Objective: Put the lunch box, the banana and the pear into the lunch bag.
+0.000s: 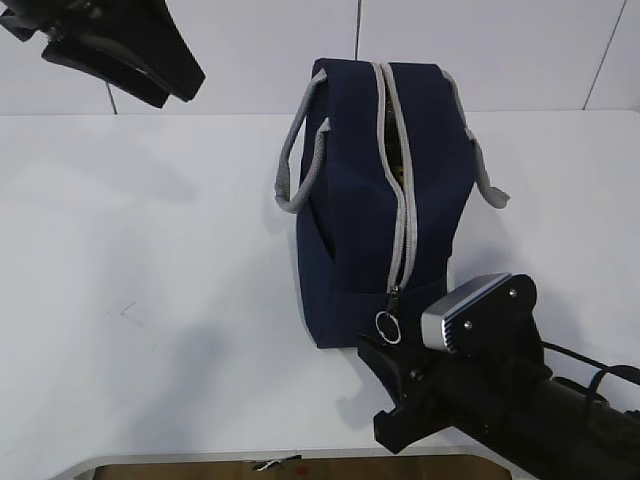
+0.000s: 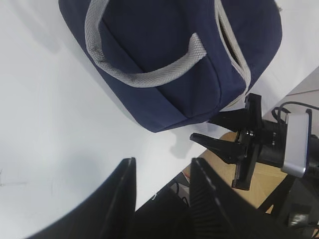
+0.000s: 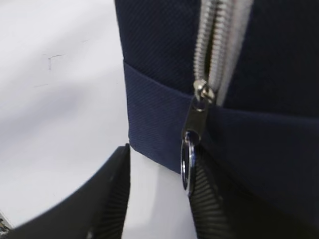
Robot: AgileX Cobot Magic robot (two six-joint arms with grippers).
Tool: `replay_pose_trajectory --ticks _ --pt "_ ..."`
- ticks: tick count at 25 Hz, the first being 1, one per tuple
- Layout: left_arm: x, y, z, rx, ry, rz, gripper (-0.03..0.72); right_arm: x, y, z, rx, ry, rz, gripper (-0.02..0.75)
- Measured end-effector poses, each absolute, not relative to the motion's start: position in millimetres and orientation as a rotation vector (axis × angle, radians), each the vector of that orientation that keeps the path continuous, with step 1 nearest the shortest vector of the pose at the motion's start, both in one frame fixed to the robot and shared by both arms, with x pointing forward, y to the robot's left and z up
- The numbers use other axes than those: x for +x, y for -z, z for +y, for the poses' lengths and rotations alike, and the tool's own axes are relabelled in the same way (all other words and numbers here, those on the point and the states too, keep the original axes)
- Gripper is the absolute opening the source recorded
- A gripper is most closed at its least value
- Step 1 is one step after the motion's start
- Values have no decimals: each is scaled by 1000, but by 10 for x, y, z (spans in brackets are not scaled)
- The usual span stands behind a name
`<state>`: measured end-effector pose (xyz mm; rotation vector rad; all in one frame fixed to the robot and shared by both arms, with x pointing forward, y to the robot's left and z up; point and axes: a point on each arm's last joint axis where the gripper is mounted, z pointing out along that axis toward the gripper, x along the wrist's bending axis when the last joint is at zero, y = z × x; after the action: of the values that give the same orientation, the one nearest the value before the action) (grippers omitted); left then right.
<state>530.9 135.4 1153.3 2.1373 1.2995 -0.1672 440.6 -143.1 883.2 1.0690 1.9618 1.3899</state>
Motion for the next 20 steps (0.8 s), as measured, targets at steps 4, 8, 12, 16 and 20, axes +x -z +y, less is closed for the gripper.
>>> replay_pose_trajectory --ticks 4,8,12,16,20 --pt "5299 -11546 1357 2134 167 1297 275 4407 -8832 -1432 1071 -1389 1960 279" --pt "5278 -11575 1364 2129 161 1291 275 4407 -8832 -1432 1071 -1389 1960 270" --pt "5271 -11585 1366 2123 163 1296 275 4407 -8832 -1432 1071 -1389 1960 239" --pt "5271 -11585 1366 2119 166 1302 272 4407 -8832 -1432 1071 -1389 1960 207" --pt "5271 -11585 1366 2118 167 1304 271 4407 -8832 -1432 1071 -1389 1960 206"
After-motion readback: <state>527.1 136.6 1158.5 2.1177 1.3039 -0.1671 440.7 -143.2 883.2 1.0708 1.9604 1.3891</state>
